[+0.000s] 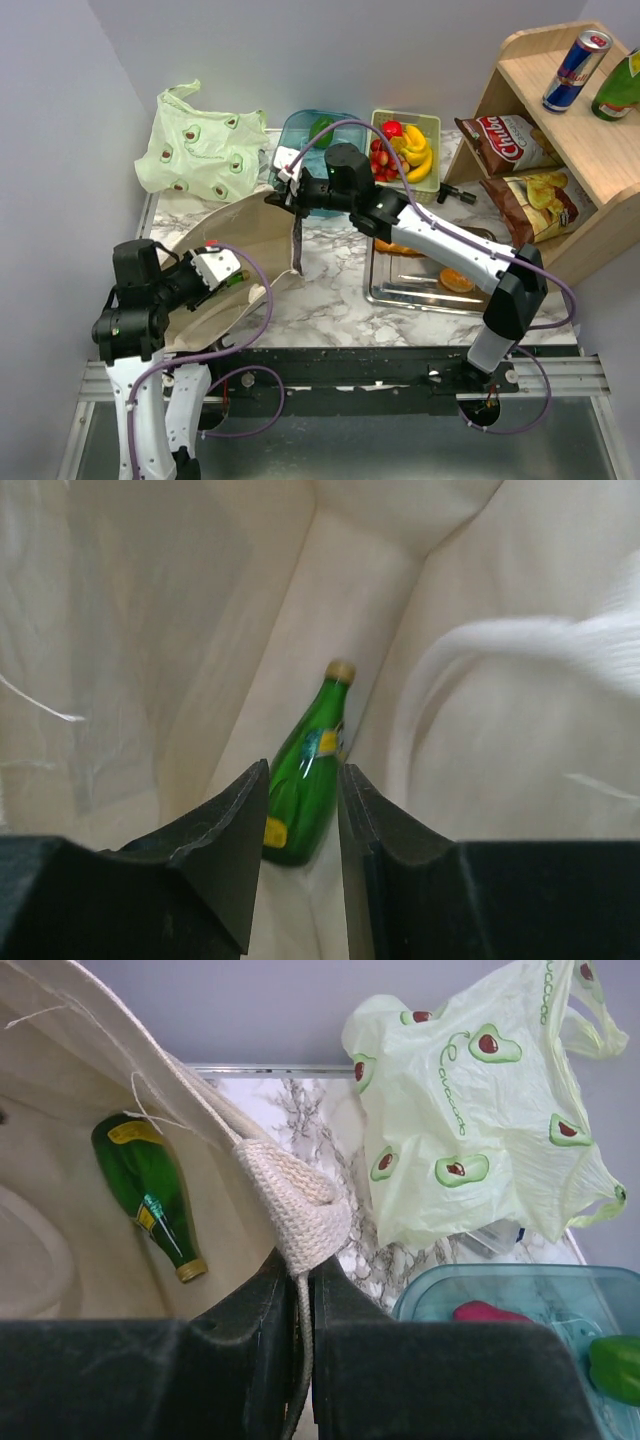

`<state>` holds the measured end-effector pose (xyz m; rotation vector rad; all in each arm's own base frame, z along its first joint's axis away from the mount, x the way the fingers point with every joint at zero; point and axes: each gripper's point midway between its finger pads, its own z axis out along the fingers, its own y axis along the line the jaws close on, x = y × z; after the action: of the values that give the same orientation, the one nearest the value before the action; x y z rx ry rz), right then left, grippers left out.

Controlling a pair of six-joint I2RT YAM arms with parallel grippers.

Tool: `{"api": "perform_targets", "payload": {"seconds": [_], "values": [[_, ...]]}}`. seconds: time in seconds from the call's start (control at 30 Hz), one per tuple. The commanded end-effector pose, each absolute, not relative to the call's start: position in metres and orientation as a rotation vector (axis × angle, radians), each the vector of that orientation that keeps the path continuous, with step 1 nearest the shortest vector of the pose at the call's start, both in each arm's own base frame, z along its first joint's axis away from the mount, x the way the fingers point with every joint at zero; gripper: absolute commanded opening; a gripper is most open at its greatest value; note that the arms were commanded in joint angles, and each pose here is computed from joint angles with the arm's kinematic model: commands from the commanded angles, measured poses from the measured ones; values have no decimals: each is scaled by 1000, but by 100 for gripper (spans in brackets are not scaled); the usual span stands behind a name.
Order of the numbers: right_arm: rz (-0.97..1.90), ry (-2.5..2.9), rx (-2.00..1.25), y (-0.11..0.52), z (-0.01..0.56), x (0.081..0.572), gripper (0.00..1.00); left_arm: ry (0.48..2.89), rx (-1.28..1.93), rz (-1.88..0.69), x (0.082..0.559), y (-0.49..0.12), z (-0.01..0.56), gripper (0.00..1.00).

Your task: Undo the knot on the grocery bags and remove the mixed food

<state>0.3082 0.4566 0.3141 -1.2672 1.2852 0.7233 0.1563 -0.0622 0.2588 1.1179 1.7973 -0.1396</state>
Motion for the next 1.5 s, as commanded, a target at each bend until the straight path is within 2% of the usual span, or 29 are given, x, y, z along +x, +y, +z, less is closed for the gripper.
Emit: {"api": "perform_targets", "payload": {"seconds": [0.0, 0.23, 0.53, 0.7, 1.1, 1.17, 1.23, 1.37, 1.47], "values": [[775, 1048, -1223, 456, 374, 281, 1, 1919, 1215, 131, 175, -17, 221, 35], [808, 1041, -1261, 472, 363, 264, 1, 1928, 1523, 252, 174, 4, 166, 57], [825, 1052, -1302, 482, 351, 258, 1, 2049, 1655, 359, 195, 31, 113, 74], [823, 1070, -1318, 485, 343, 260, 1, 2104, 1718, 334, 208, 33, 89, 77], [791, 1138, -1321, 500, 321, 279, 0, 2207, 1823, 258, 230, 39, 32, 75], [771, 1156, -1308, 503, 317, 287, 1, 2235, 1836, 225, 227, 38, 21, 72], [754, 1172, -1299, 506, 314, 293, 1, 2269, 1837, 196, 224, 39, 14, 63], [733, 1218, -1295, 510, 302, 303, 1, 2263, 1799, 75, 220, 24, 24, 24], [725, 1308, -1263, 510, 288, 318, 1, 2157, 1761, -76, 211, -3, 52, 5]]}}
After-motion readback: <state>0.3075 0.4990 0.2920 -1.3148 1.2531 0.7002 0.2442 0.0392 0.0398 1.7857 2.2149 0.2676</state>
